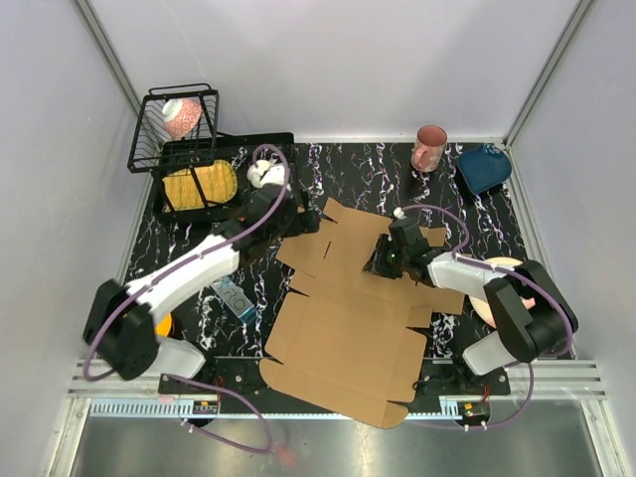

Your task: Fold the paper box

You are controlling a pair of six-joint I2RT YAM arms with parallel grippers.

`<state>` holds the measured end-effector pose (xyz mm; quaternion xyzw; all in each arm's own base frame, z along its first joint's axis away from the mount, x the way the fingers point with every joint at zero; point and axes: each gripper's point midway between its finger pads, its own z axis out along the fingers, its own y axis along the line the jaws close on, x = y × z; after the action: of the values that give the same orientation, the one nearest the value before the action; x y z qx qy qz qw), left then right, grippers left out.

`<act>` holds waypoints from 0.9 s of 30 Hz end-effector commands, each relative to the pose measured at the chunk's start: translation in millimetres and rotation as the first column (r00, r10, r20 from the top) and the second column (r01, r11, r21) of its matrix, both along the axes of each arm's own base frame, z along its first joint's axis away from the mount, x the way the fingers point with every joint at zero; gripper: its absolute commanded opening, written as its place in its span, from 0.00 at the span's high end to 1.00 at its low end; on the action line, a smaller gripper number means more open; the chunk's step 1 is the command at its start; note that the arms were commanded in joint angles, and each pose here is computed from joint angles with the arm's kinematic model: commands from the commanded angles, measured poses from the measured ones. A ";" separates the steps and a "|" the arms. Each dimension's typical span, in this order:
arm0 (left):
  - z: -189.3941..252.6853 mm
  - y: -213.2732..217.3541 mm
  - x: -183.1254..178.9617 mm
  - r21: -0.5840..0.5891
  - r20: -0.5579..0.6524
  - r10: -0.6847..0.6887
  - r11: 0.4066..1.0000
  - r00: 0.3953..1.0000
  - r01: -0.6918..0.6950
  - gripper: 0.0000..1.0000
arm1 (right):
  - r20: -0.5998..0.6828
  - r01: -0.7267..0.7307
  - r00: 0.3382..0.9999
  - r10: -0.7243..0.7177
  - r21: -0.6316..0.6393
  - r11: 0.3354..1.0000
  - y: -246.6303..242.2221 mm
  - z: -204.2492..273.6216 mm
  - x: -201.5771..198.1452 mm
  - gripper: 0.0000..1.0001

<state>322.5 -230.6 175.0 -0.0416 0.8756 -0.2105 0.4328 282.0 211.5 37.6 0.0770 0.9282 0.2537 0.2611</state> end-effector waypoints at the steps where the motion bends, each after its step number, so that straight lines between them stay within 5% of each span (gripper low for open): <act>1: 17.4 -21.1 56.3 -0.012 0.051 -0.020 1.000 0.998 0.021 0.14 | 0.015 -0.008 1.000 0.006 0.099 0.995 17.4 -5.1 4.6 0.67; 7: -6.1 -36.7 115.3 -0.014 -0.012 -0.054 0.998 0.998 0.054 0.14 | -0.040 0.009 0.999 -0.007 0.070 0.998 9.0 -29.5 -9.0 0.67; 11: -17.1 -54.1 147.0 0.005 -0.036 -0.086 0.996 0.996 0.087 0.26 | -0.055 0.020 0.998 -0.017 0.052 0.998 5.5 -33.4 -11.3 0.70; 18: -79.7 -58.0 164.9 0.108 -0.142 -0.084 0.989 0.986 0.100 0.32 | -0.077 0.022 0.997 -0.021 0.012 1.000 -0.4 -38.3 -14.5 0.73; 27: -106.1 -56.3 160.0 0.174 -0.181 -0.093 0.977 0.979 0.124 0.43 | -0.084 0.013 0.996 -0.014 -0.002 1.000 -2.4 -42.9 -16.9 0.73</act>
<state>475.8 -280.9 53.5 0.0072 0.9360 -0.1460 0.3202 282.0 219.6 19.9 0.0972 0.9180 0.2845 0.2586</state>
